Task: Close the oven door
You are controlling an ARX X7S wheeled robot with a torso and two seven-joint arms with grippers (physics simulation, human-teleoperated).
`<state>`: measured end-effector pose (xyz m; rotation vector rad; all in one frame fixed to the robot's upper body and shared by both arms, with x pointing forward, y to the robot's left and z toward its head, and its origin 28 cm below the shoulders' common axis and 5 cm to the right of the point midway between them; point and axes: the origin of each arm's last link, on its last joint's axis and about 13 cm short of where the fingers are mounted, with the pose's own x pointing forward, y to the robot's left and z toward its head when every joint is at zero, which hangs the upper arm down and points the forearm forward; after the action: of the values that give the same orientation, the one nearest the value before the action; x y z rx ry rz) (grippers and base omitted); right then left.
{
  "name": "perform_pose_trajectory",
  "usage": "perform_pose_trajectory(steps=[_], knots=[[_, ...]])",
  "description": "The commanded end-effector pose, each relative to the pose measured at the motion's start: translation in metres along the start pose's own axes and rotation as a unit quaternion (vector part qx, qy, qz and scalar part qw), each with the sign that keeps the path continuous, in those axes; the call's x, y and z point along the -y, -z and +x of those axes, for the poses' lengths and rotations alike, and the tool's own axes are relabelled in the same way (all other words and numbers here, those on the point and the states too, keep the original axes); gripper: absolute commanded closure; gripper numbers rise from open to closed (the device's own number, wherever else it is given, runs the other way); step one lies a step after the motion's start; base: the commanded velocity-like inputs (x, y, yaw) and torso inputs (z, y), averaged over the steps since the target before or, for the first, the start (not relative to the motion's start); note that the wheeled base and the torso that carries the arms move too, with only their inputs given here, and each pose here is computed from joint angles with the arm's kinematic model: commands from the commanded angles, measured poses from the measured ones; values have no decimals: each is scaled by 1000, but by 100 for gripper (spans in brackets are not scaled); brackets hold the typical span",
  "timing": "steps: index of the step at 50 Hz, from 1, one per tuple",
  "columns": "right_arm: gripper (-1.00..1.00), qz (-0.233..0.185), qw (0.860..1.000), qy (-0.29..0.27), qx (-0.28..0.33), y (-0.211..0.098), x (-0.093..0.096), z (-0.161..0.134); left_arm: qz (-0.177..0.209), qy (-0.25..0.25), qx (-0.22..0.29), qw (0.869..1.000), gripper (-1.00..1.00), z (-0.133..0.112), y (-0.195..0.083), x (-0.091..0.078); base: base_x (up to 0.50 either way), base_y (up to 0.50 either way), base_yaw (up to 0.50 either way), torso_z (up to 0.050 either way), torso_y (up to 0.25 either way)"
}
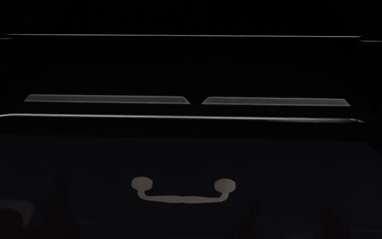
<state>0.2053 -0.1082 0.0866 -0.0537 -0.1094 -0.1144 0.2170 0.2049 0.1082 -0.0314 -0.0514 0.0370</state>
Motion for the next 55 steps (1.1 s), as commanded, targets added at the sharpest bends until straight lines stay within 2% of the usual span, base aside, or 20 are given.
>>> perform_pose_trajectory(steps=[1, 2, 4, 11, 19, 21, 29, 31, 34, 37, 38, 40, 44, 47, 49, 50, 53, 55], knots=[[-100, 38, 998, 4, 42, -51, 12, -2, -5, 25, 30, 999, -100, 2, -49, 0, 0, 0, 0, 0, 0], [-100, 65, 997, -3, 36, -55, 15, -1, -4, 23, 34, 999, -100, 3, -54, -1, 0, 0, 0, 0, 0], [-100, 38, 998, 6, 51, -62, 18, -1, -9, 24, 42, 999, -100, 5, -64, -2, 0, 0, 0, 0, 0], [-100, 50, 996, 0, 79, -95, 23, 1, -13, 22, 77, 997, -100, 8, -101, -2, 0, 0, 0, 0, 0], [-100, 35, 993, -8, 112, -140, 25, 18, -18, 35, 103, 994, -100, 15, -137, 8, 0, 0, 0, 0, 1], [-100, 35, 992, -2, 123, -148, 25, 25, -43, 39, 95, 994, -100, 27, -143, 10, 0, 0, 0, 0, 0], [-100, 29, 989, -14, 147, -190, 21, 55, -48, 26, 117, 992, -100, 56, -181, 15, 0, 0, 0, 0, 0], [-100, 15, 989, -16, 146, -194, 20, 63, -44, 22, 123, 991, -100, 61, -188, 15, 0, 0, 0, 0, 0], [-100, 16, 989, -21, 144, -200, 20, 72, -38, 18, 127, 991, -100, 67, -195, 16, 0, 0, 0, 0, 0], [-100, 0, 988, -25, 151, -215, 20, 82, -23, 19, 136, 990, -100, 74, -207, 21, 0, 0, 0, 0, 0], [-100, 8, 988, -28, 149, -224, 20, 90, -19, 20, 138, 990, -100, 82, -214, 24, 0, 0, 0, 0, 0], [-100, 12, 988, -30, 148, -231, 20, 98, 10, 0, 151, 988, -100, 91, -220, 27, 0, 0, 0, 0, 0], [-100, 5, 989, -28, 143, -239, 20, 116, 4, -1, 137, 991, -100, 114, -234, 31, 0, 0, 0, 0, 0], [-100, 16, 991, -27, 129, -249, 19, 126, 2, 3, 119, 993, -100, 127, -246, 32, 0, 0, 0, 0, 0], [-100, 11, 991, -26, 130, -259, 17, 133, 3, -10, 125, 992, -100, 138, -256, 31, 0, 0, 0, 0, 0], [-100, 5, 991, -27, 129, -264, 15, 141, 16, -19, 124, 992, -100, 147, -262, 32, 0, 0, 0, 0, 0], [-100, 11, 993, -28, 114, -273, 14, 168, 14, -23, 114, 993, -100, 165, -280, 30, 0, 0, 0, 0, 0], [-100, 6, 994, -17, 112, -279, 15, 183, 23, -30, 124, 992, -100, 169, -295, 29, 0, 0, 0, 0, 0]])
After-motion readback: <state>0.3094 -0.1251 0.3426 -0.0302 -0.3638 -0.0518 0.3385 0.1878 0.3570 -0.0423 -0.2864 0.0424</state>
